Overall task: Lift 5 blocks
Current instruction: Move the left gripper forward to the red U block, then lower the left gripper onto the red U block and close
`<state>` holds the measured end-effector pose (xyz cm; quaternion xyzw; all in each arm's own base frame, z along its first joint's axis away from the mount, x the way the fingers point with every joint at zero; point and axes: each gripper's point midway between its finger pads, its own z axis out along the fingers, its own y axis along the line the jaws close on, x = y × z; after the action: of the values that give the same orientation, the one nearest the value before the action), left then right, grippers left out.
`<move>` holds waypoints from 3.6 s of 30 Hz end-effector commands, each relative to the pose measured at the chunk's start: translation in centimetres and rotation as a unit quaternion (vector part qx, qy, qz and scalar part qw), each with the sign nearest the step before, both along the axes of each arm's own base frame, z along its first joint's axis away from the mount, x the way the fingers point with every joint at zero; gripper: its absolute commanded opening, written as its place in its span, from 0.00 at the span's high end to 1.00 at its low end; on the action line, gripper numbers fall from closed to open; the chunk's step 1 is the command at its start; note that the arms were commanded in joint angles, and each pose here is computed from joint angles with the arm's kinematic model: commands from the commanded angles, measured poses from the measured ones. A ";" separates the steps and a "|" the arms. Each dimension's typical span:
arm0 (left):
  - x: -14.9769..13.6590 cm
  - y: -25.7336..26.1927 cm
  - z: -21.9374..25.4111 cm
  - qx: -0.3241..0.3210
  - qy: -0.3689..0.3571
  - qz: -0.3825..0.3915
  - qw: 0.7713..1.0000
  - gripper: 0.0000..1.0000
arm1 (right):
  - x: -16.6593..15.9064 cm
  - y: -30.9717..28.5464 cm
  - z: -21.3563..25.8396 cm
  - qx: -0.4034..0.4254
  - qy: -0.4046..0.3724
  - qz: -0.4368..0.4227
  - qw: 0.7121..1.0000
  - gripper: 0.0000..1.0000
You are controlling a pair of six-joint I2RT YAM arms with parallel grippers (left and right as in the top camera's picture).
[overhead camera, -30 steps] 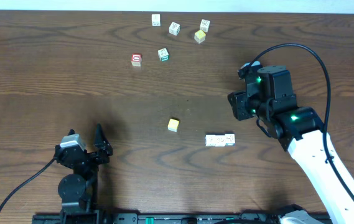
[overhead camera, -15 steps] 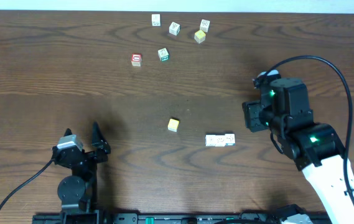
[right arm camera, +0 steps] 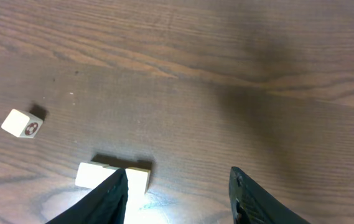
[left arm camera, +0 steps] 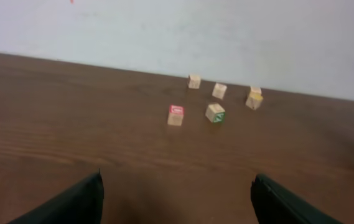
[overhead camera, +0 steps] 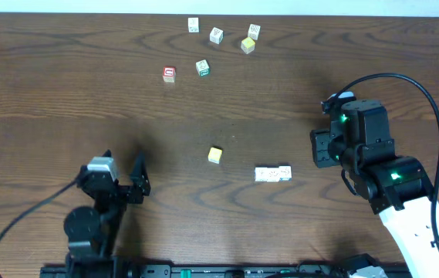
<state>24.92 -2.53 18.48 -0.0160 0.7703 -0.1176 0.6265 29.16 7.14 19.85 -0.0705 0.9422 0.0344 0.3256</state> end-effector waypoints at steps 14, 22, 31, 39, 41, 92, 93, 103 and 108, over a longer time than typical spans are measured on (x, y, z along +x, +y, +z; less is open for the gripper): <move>3.5 -6.8 2.4 -0.044 0.114 -0.162 0.979 0.24 | 0.6 -2.9 0.9 0.019 -0.005 -0.057 0.998 0.47; 5.7 -6.8 1.7 -0.027 0.110 -0.163 0.980 0.26 | 0.9 -3.1 0.5 0.024 0.001 -0.060 0.998 0.47; 11.4 -5.6 -3.7 -0.017 0.218 -0.111 0.969 0.23 | 1.5 -2.8 -1.8 0.020 0.041 -0.059 0.997 0.51; 16.6 -5.1 -4.2 0.031 0.239 -0.076 0.968 0.23 | 2.0 -2.7 -2.1 0.022 0.043 -0.057 0.997 0.52; 17.8 -5.2 -4.5 0.073 0.248 -0.064 0.964 0.24 | 2.0 -2.7 -2.1 0.022 0.041 -0.057 0.997 0.51; 27.6 -5.3 -13.2 0.165 0.286 -0.016 0.944 0.34 | 2.6 -3.4 -3.1 0.019 0.053 -0.068 0.996 0.53; 27.6 -5.3 -13.4 0.165 0.285 -0.016 0.944 0.34 | 2.6 -3.4 -3.0 0.019 0.053 -0.068 0.996 0.53; 28.2 -5.4 -15.1 0.164 0.285 -0.016 0.944 0.37 | 2.6 -3.6 -3.1 0.014 0.053 -0.071 0.996 0.54; 28.8 -5.5 -14.5 0.162 0.268 -0.014 0.950 0.53 | 2.6 -3.7 -3.1 0.012 0.053 -0.073 0.996 0.54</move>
<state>52.64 -8.29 3.11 0.0667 0.9255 0.0039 0.3728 31.26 4.13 16.19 -0.0045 0.9623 0.0337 0.2697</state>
